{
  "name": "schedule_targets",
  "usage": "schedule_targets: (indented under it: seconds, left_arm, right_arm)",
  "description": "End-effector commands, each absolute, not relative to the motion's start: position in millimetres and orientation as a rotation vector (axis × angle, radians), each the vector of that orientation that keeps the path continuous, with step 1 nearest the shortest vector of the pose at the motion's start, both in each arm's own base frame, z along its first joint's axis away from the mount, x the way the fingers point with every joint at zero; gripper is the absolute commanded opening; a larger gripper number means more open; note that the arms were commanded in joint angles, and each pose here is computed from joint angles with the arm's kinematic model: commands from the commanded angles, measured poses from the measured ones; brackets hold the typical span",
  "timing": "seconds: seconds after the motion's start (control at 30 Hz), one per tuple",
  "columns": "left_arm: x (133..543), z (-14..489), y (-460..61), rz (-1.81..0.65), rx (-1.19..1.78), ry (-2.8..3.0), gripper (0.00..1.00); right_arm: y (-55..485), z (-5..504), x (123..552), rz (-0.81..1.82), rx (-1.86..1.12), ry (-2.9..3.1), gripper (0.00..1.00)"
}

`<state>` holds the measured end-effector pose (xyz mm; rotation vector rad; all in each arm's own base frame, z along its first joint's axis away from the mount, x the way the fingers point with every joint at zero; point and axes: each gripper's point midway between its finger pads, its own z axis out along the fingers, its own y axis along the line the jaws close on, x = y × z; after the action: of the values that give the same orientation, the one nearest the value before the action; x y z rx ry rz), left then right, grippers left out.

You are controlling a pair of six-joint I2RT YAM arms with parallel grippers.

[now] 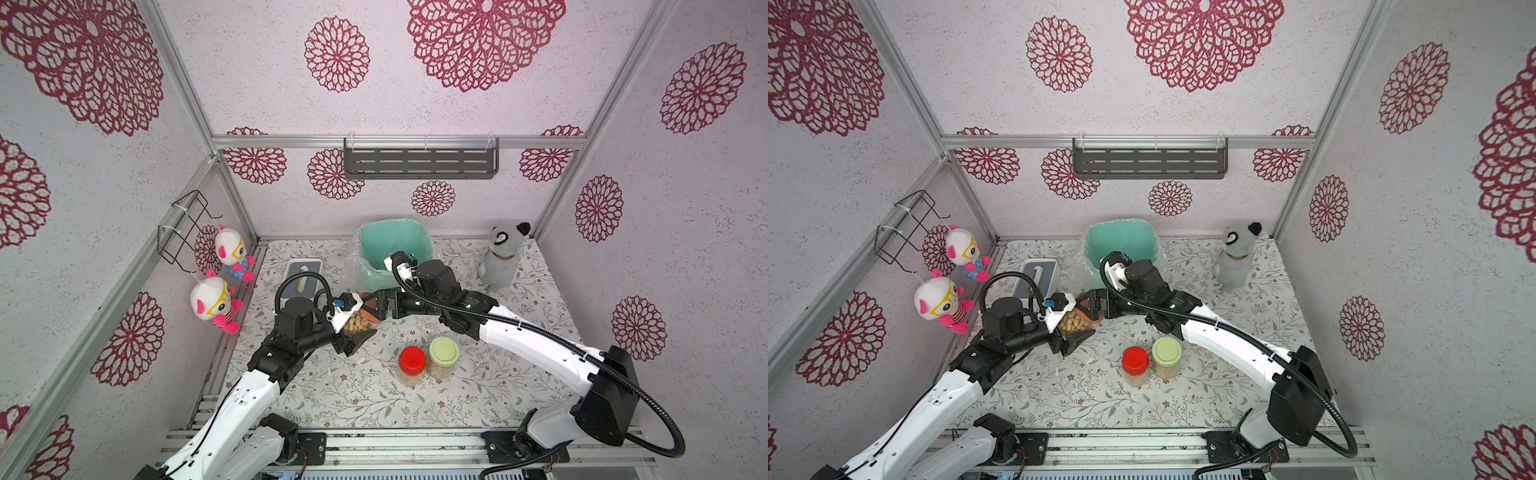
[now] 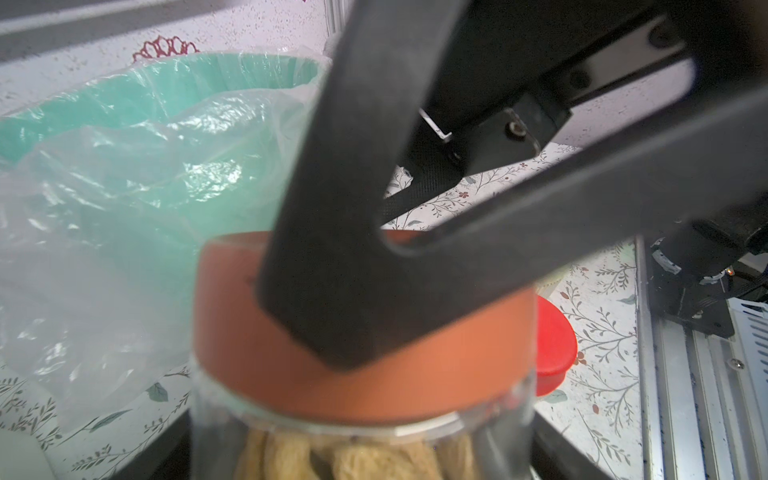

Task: Empty moldy peanuts from jars
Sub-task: Unscrew the lid from the jar.

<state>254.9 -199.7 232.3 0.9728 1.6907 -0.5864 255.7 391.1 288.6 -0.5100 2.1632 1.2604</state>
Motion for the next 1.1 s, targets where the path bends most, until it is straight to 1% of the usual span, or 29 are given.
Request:
schedule_targets:
  seconds: [0.0,0.17,0.3,0.37,0.5,0.63,0.73,0.9,1.0,1.07]
  left_arm:
    - [258.9,271.0,-205.2,-0.569,0.967,1.536,0.0]
    - [259.0,271.6,-205.2,-0.567,0.968,1.534,0.0]
    - [259.1,270.4,-205.3,-0.567,0.969,1.538,0.0]
    - [259.2,269.8,-205.0,-0.565,0.97,1.54,0.0]
    - [259.3,269.1,-204.6,-0.558,0.973,1.539,0.0]
    - [257.6,268.5,-204.8,-0.56,0.979,1.536,0.0]
    - [255.7,268.4,-205.7,-0.571,0.988,1.534,0.0]
    - [250.4,269.8,-208.3,-0.603,1.01,1.532,0.0]
    - [247.2,270.8,-209.9,-0.62,1.023,1.53,0.0]
    - [245.7,271.6,-211.0,-0.629,1.032,1.526,0.0]
  right_arm:
    - [389.6,281.5,254.1,1.243,-0.492,2.212,0.99]
    - [393.2,280.9,253.0,1.257,-0.505,2.23,0.98]
    - [395.8,282.5,251.6,1.275,-0.521,2.224,0.93]
    - [396.6,283.1,251.6,1.282,-0.529,2.218,0.88]
    - [395.3,282.0,252.0,1.287,-0.555,2.207,0.78]
    - [389.7,280.5,251.1,1.281,-0.615,2.181,0.65]
    - [383.1,277.8,252.3,1.268,-0.672,2.142,0.54]
    - [377.7,279.9,244.1,1.211,-0.875,1.997,0.36]
    - [372.6,283.1,240.1,1.156,-0.993,1.903,0.28]
    - [367.8,286.1,239.8,1.127,-1.049,1.839,0.25]
